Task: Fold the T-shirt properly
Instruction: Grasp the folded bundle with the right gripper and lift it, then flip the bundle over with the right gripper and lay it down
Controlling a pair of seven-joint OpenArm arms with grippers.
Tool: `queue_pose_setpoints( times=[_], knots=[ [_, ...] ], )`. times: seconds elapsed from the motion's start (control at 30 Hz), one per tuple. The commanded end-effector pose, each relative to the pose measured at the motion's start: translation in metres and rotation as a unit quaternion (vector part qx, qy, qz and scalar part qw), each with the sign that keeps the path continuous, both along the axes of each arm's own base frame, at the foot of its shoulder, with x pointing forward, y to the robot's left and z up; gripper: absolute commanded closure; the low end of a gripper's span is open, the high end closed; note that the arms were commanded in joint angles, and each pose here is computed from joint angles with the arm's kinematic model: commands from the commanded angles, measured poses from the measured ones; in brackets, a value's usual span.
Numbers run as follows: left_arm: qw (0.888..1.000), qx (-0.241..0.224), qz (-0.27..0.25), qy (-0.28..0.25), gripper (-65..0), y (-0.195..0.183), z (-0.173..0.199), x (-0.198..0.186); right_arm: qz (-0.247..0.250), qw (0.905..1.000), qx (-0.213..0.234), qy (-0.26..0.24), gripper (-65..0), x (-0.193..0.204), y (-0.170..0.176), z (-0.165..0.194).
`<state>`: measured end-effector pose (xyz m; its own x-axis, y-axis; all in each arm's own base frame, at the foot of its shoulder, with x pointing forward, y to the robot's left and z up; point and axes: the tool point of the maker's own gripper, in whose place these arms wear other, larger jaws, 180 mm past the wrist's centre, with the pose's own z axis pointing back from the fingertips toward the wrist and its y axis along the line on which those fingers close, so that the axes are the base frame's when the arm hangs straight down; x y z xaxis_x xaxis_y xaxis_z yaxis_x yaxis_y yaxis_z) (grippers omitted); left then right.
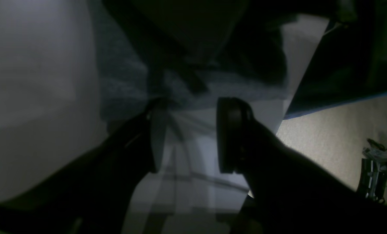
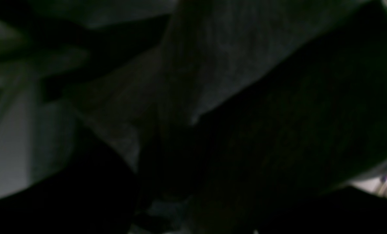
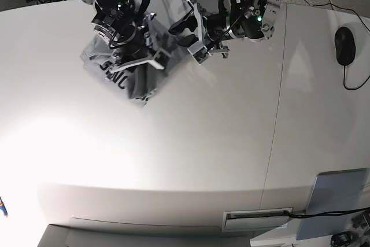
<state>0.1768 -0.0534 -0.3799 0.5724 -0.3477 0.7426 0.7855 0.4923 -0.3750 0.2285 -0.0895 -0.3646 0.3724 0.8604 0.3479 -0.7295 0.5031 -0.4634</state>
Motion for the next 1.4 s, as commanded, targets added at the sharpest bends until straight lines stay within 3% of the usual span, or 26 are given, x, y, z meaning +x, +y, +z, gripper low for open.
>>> queue_pose_setpoints(
  times=[0.0,0.23,0.43,0.53,0.6,0.63,0.7,0.77,0.83,0.93,1.03,1.13,1.27,1.37],
  knots=[
    [1.000,-0.020,0.004,-0.014,-26.4,-0.003,0.012,0.006,0.002,0.9996,0.009,-0.027,-21.9,0.008,0.003,0.014],
    [1.000,-0.019,0.008,-0.015,-26.4,-0.001,0.011,0.008,-0.035,0.9940,0.067,-0.079,-21.9,0.018,0.001,0.056],
    [0.998,-0.015,0.053,-0.018,-26.4,0.025,0.012,0.026,-0.058,0.9891,0.128,-0.045,-22.0,0.003,-0.003,0.060],
    [0.997,-0.031,0.072,-0.010,-26.4,0.033,0.017,0.032,-0.063,0.9902,0.124,-0.005,-22.0,-0.010,-0.011,0.050],
    [0.996,-0.032,0.078,-0.009,-26.4,0.038,0.017,0.034,-0.084,0.9879,0.129,-0.016,-22.0,-0.005,-0.021,0.053],
    [0.997,-0.031,0.076,-0.009,-26.4,0.038,0.017,0.033,-0.090,0.9839,0.154,-0.012,-22.0,-0.005,-0.018,0.055],
    [0.997,-0.031,0.069,-0.011,-26.4,0.037,0.017,0.031,-0.063,0.9867,0.149,0.014,-22.0,-0.015,-0.015,0.050],
    [0.997,-0.030,0.069,-0.010,-26.4,0.038,0.016,0.031,-0.068,0.9901,0.123,-0.005,-22.0,-0.009,-0.029,0.054],
    [0.997,-0.029,0.068,-0.008,-26.4,0.038,0.015,0.030,-0.103,0.9805,0.166,-0.019,-22.0,-0.002,-0.028,0.061],
    [0.997,-0.036,0.069,-0.009,-26.4,0.036,0.018,0.031,-0.066,0.9854,0.157,0.005,-22.0,-0.010,-0.021,0.056],
    [0.997,-0.037,0.069,-0.009,-26.4,0.036,0.018,0.031,-0.076,0.9786,0.191,-0.006,-22.0,-0.005,-0.014,0.060],
    [0.997,-0.037,0.069,-0.009,-26.4,0.036,0.018,0.031,-0.057,0.9871,0.150,0.005,-22.0,-0.011,-0.020,0.057],
    [0.997,-0.035,0.069,-0.009,-26.4,0.037,0.018,0.031,-0.055,0.9788,0.195,-0.033,-22.0,-0.003,-0.010,0.080],
    [0.997,-0.035,0.069,-0.009,-26.4,0.037,0.018,0.031,-0.052,0.9776,0.200,-0.039,-22.0,0.000,-0.007,0.083]
  ],
)
